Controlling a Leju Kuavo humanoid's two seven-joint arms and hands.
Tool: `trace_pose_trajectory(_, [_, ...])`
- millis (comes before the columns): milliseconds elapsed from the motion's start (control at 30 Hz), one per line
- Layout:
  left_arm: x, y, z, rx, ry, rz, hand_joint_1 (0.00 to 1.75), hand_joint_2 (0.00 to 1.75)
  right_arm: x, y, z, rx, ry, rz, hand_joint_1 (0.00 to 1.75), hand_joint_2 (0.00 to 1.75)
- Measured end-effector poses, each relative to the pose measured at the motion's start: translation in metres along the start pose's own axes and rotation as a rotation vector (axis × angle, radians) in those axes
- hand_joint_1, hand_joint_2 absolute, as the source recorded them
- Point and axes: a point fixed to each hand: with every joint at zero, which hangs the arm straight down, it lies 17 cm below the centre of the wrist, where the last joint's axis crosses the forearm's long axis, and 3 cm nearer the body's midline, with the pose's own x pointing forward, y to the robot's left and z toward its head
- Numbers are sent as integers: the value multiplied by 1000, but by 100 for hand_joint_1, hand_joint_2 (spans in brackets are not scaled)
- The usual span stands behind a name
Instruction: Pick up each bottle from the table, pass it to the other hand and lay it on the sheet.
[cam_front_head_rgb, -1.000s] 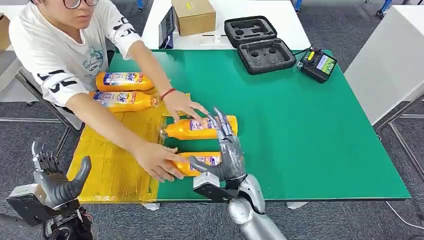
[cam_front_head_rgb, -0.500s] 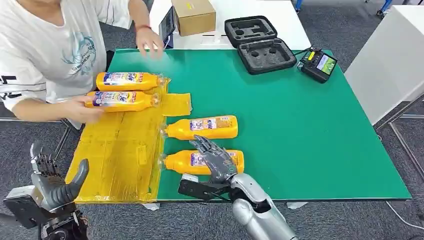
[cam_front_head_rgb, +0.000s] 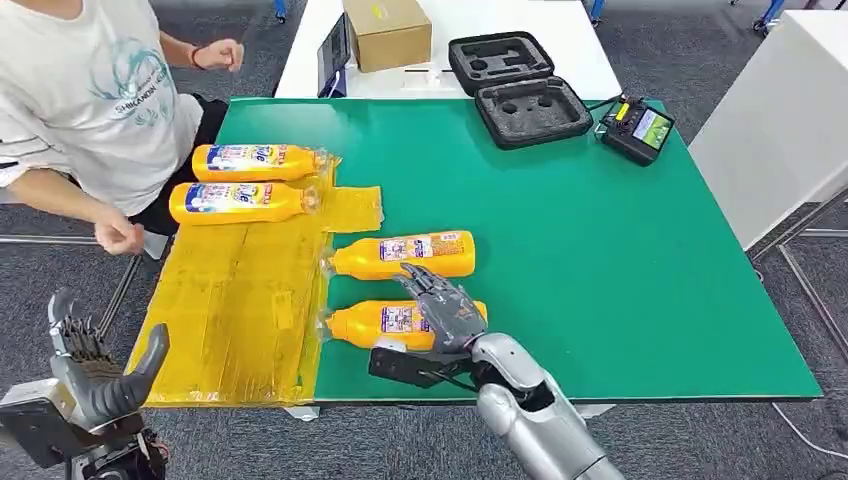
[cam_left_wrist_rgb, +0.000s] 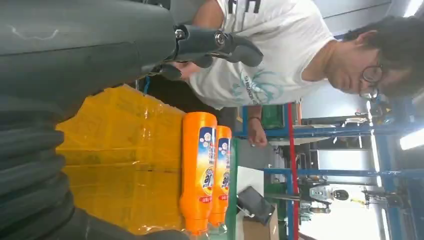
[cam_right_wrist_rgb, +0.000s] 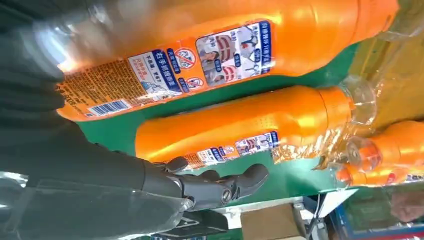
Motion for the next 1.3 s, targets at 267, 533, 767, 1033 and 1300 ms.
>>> trace_pose_trajectory(267, [-1,1,1,5,8,-1,0,175,-16,6,0,39,43,13,0,175])
trace_pose_trajectory(533, [-4,3,0,9,23,0,0,175,-43,30,5,135,110,33,0,175])
trace_pose_trajectory(767, [-4,3,-1,11,23,1,0,175,-51,32,3,151,123,46,0,175])
trace_pose_trajectory(1033, [-4,3,-1,15,26,3,0,175,-61,35,1,178,164,58,87,175])
trace_pose_trajectory(1300, [-5,4,-3,21,27,5,0,175,-65,36,-1,181,162,41,175,175])
